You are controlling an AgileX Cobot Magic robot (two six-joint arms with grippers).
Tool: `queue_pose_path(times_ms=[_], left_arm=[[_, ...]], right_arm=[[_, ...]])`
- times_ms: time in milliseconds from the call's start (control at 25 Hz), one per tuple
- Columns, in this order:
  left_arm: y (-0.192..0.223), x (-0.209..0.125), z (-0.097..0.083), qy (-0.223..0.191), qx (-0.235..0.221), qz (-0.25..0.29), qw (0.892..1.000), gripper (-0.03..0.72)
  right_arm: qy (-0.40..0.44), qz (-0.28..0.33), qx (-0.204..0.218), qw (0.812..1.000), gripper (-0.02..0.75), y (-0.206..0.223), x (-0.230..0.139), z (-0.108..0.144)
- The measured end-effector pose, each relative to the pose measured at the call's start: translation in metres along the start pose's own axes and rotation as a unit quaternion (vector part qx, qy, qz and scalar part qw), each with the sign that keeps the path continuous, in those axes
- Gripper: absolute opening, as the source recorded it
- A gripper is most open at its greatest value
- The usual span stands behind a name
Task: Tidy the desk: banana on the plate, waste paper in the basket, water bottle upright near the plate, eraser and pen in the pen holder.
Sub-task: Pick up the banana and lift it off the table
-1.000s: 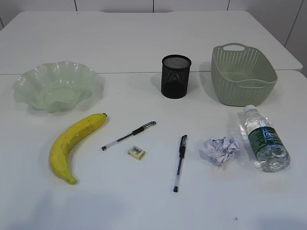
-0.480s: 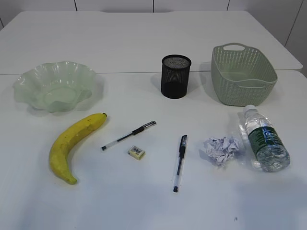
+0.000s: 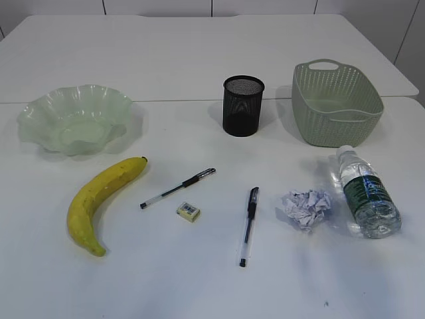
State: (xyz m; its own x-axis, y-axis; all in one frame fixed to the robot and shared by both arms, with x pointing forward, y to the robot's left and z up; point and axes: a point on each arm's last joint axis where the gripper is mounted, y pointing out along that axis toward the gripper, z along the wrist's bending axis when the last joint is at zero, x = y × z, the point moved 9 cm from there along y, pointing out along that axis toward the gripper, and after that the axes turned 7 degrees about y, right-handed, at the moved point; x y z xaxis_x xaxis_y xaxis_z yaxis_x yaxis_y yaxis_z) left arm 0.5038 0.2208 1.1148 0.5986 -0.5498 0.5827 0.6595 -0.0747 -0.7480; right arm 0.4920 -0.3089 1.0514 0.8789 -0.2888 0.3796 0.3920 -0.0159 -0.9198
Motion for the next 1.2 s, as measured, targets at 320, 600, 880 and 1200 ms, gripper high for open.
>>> queue_pose_path(times_ms=[320, 600, 880, 1200], left_arm=[[0.033, -0.003, -0.005, 0.000, -0.003, 0.051, 0.999, 0.346], [0.040, -0.002, -0.001, 0.009, 0.010, 0.059, 0.998, 0.348], [0.070, -0.002, -0.009, 0.000, 0.001, 0.088, 0.996, 0.535], [0.126, -0.011, -0.039, -0.030, -0.050, 0.152, 0.987, 0.587]], right_arm=[[-0.011, 0.020, -0.035, 0.999, 0.349, 0.017, 0.005, -0.009], [-0.013, 0.036, -0.041, 0.998, 0.349, 0.027, 0.006, -0.010], [-0.014, 0.068, -0.049, 0.996, 0.349, 0.047, 0.007, -0.009], [-0.014, 0.084, -0.053, 0.995, 0.349, 0.058, 0.007, -0.010]])
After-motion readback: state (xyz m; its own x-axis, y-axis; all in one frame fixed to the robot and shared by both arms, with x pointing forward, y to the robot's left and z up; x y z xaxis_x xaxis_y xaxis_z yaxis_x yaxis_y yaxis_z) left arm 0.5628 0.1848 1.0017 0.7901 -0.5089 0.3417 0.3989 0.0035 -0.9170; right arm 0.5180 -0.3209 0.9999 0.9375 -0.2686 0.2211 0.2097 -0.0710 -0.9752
